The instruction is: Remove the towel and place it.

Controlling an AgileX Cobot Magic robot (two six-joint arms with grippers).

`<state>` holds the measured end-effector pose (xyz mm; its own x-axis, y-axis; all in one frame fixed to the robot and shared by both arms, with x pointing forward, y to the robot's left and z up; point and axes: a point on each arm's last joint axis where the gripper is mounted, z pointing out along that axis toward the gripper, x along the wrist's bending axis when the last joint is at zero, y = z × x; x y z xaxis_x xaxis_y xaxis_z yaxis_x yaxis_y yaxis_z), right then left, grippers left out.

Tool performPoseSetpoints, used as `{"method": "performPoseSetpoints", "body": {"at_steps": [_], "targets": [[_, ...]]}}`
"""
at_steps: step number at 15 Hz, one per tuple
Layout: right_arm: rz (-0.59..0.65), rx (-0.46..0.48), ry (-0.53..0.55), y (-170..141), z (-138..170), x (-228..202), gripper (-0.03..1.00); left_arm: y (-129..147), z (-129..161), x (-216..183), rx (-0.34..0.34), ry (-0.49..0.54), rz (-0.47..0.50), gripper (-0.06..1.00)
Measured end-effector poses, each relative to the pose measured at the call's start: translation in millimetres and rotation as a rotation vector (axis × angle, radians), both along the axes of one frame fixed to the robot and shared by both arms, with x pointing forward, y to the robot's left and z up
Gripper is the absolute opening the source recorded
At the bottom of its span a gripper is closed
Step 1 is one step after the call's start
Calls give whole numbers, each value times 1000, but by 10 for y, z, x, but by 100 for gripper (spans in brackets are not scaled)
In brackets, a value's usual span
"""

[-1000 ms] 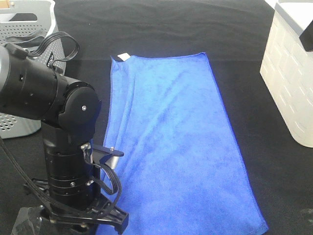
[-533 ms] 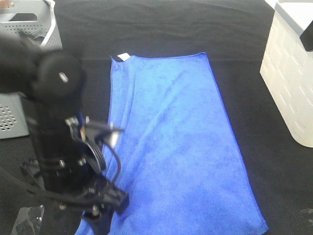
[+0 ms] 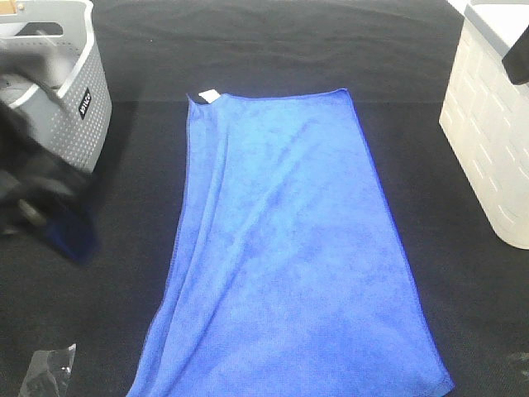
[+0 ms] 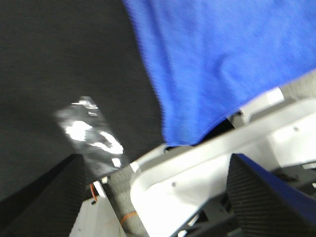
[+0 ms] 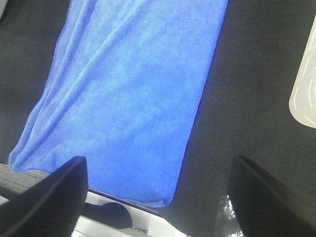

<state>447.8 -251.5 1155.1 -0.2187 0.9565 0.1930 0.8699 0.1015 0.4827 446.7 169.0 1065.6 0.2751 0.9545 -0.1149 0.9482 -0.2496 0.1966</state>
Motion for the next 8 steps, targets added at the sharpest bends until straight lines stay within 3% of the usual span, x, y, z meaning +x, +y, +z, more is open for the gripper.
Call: {"method": "performPoseSetpoints", "body": {"at_steps": [3,6,8], "targets": [[-1,0,0,0,0,0,78,614,401,-34,46,-163,176,75],[-2,-1,0,-2,0,0,78,1111,602,-142,146,-277,306,75],[-5,-19,-2,-16,-4,3,78,1369,689,-235,177,-314,397,75]]}}
